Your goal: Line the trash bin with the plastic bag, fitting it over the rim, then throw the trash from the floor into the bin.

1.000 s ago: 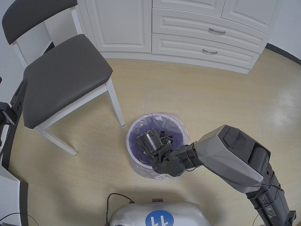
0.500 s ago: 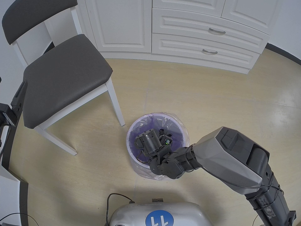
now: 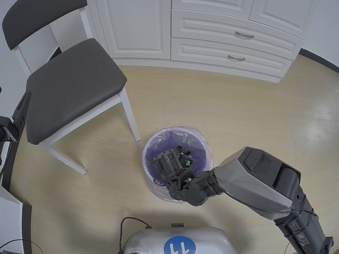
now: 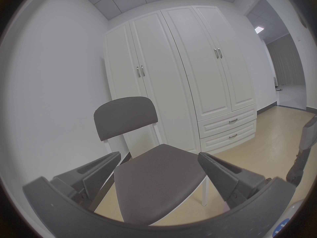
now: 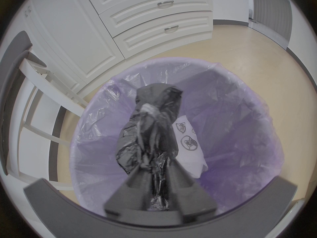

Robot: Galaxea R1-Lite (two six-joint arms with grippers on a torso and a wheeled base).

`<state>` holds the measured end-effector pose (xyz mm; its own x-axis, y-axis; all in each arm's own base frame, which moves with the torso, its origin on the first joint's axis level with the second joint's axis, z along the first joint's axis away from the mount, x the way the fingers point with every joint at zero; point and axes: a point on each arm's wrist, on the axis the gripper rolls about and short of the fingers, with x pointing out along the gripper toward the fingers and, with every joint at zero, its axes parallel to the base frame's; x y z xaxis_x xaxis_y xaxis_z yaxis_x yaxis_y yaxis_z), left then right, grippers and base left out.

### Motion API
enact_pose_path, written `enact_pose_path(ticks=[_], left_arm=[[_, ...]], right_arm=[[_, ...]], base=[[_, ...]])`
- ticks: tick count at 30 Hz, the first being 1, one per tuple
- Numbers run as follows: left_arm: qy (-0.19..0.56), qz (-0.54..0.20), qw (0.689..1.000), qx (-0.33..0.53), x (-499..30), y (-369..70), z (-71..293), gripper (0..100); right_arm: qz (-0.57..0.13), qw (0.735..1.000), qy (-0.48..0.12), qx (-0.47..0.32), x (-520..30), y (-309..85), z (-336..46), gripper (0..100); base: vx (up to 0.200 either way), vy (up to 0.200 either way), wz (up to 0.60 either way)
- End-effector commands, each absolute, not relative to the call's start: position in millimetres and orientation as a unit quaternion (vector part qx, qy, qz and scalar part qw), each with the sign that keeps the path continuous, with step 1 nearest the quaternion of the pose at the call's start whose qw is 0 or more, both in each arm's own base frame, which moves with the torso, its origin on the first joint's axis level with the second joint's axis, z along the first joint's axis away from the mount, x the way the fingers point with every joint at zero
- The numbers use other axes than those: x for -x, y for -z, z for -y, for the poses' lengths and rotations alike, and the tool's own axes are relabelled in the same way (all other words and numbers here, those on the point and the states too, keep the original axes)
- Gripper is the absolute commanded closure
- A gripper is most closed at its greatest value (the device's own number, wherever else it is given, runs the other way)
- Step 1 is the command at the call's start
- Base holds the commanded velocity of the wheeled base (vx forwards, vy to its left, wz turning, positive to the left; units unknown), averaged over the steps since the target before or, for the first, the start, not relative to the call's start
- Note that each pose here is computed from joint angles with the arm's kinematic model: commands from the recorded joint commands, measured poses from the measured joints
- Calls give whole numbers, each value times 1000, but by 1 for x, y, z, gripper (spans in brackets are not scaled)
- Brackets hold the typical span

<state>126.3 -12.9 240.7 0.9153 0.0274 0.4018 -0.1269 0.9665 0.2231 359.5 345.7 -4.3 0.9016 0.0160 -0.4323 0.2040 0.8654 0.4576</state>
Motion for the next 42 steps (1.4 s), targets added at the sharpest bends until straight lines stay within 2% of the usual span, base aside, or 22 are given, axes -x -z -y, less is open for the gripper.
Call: enact_pose_path(ticks=[1, 19, 24, 31, 35, 42], left_arm=[[-40, 202, 971, -123, -126, -241, 13, 0], [-40, 203, 971, -123, -126, -241, 13, 0], [-38, 205, 970, -122, -124, -242, 13, 0], [-36, 203, 971, -123, -124, -240, 13, 0], [-34, 200, 971, -124, -125, -239, 14, 0], [-33, 190, 973, -126, -126, -234, 14, 0]], right_arm=[[-216, 942, 48, -251, -358, 2, -345, 0], [-191, 945, 37, -262, -352, -37, -337, 0], [-186, 950, 32, -247, -345, -57, -330, 0], [-169, 958, 13, -232, -321, -112, -306, 0], [-172, 966, 6, -191, -305, -124, -291, 0], [-192, 975, 7, -111, -287, -123, -264, 0]], base=[[0, 0, 0], [0, 0, 0], [0, 0, 0], [0, 0, 0], [0, 0, 0], [0, 0, 0]])
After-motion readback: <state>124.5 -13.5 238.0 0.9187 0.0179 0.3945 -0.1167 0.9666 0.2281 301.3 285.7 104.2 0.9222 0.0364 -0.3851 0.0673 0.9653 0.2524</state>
